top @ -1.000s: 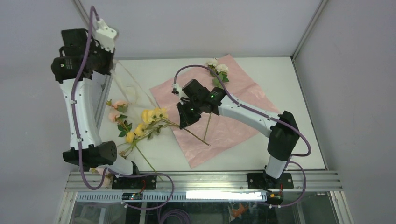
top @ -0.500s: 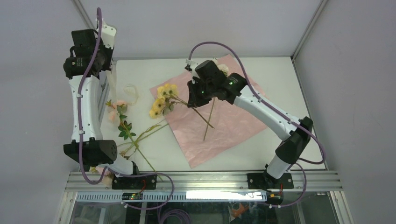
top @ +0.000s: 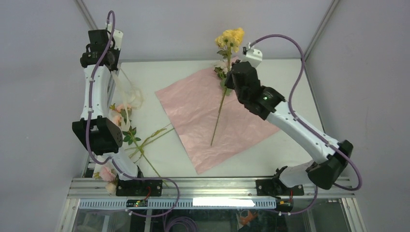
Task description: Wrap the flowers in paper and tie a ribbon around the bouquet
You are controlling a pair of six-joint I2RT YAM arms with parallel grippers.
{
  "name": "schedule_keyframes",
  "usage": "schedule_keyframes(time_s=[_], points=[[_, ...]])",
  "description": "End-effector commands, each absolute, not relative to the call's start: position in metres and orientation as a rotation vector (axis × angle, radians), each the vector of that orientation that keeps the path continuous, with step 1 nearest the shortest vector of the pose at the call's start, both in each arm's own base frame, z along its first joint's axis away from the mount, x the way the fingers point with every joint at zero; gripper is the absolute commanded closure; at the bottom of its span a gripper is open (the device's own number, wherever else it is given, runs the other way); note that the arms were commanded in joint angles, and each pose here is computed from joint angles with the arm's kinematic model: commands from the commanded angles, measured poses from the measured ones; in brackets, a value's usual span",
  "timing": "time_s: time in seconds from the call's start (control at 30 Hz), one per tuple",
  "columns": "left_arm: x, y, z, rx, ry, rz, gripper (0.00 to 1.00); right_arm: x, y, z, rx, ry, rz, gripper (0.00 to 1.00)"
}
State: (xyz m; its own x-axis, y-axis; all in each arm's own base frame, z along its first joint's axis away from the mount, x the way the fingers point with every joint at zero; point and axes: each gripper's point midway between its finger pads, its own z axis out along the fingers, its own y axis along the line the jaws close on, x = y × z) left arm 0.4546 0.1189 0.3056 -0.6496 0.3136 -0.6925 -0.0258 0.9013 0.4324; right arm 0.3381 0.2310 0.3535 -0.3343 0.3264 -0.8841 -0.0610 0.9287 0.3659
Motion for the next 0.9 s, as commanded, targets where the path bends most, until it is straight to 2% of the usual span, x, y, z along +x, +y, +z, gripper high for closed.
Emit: schedule_keyframes(time_s=[0.0,0.13,0.3,0.33,0.4,0.43,0.5,0.53,0.6,0.63,0.77,0.87], points=[[0.469,0.125,0.324,0.131,2.155,0.541,1.0,0.392,0.221,0.318,0.362,1.736,0.202,1.0],[0.468,0.127,0.299,0.146,2.213,0.546,1.0,0.417,0.232,0.244,0.3,1.857,0.123,1.0],[0.465,0.126,0.279,0.153,2.254,0.536,1.0,0.423,0.235,0.154,0.26,2.037,0.004,1.0],[0.464,0.127,0.278,0.151,2.256,0.538,1.0,0.422,0.238,0.144,0.236,2.081,-0.01,0.93],[0.463,0.129,0.279,0.146,2.254,0.542,1.0,0.415,0.238,0.133,0.204,2.168,-0.063,0.62],[0.463,0.131,0.28,0.142,2.253,0.545,1.0,0.411,0.237,0.132,0.188,2.193,-0.082,0.54],[0.462,0.133,0.281,0.14,2.252,0.546,1.0,0.404,0.238,0.144,0.137,2.19,-0.079,0.46],[0.46,0.135,0.28,0.135,2.257,0.556,0.77,0.4,0.241,0.162,0.089,2.163,-0.054,0.43],[0.456,0.136,0.279,0.132,2.264,0.564,0.17,0.39,0.255,0.183,-0.017,2.136,0.024,0.39],[0.453,0.134,0.28,0.136,2.265,0.559,0.03,0.383,0.267,0.191,-0.097,2.131,0.075,0.38],[0.425,0.116,0.293,0.179,2.242,0.482,0.01,0.344,0.335,0.201,-0.46,2.173,0.44,0.37],[0.387,0.085,0.294,0.302,2.258,0.33,0.01,0.307,0.385,0.2,-0.62,2.215,0.759,0.41]])
